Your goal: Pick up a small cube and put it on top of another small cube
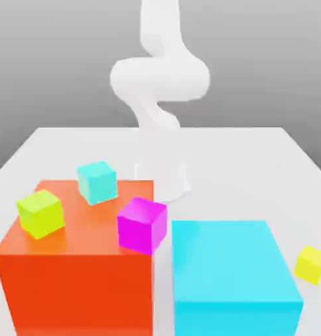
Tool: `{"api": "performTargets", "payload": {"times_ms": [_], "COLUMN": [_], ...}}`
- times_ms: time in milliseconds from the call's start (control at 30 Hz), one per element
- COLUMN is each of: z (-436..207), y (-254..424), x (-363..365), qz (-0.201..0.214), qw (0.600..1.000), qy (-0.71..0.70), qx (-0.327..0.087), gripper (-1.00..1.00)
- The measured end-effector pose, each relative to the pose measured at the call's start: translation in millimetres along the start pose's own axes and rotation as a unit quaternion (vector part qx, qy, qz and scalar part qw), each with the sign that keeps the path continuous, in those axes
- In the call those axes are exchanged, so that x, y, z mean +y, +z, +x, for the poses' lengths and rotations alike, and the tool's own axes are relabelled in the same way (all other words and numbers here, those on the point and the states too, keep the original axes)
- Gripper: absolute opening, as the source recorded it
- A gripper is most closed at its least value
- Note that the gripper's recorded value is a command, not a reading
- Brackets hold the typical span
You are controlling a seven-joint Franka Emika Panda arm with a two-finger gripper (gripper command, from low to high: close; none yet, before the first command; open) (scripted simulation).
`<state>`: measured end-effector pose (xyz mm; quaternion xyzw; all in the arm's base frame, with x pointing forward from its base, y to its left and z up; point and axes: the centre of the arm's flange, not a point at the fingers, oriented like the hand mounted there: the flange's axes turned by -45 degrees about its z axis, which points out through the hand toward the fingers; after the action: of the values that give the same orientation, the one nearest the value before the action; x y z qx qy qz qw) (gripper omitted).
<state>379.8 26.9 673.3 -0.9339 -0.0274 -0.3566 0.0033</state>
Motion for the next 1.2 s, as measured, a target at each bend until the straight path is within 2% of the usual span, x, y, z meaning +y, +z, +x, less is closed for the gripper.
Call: {"api": "performTargets", "payload": {"times_ms": [200, 400, 667, 833, 1000, 1033, 1200], "z": [-23.3, -82.7, -215.3, -311.8, -364.1, -371.1, -371.0], "y": [116.7, 212.5, 298.9, 335.3, 378.0, 384.8, 384.8], "x": [-74.1, -153.8, -261.2, -296.6, -304.2, -304.0, -304.1], "qz": [0.034, 0.068, 0.119, 0.141, 0.146, 0.146, 0.146], "qw": [0.992, 0.970, 0.913, 0.870, 0.860, 0.860, 0.860], "qy": [-0.082, -0.168, -0.293, -0.353, -0.364, -0.364, -0.364], "qx": [-0.084, -0.162, -0.257, -0.315, -0.325, -0.325, -0.325], "gripper": [0.00, 0.00, 0.00, 0.00, 0.00, -1.00, -1.00]}}
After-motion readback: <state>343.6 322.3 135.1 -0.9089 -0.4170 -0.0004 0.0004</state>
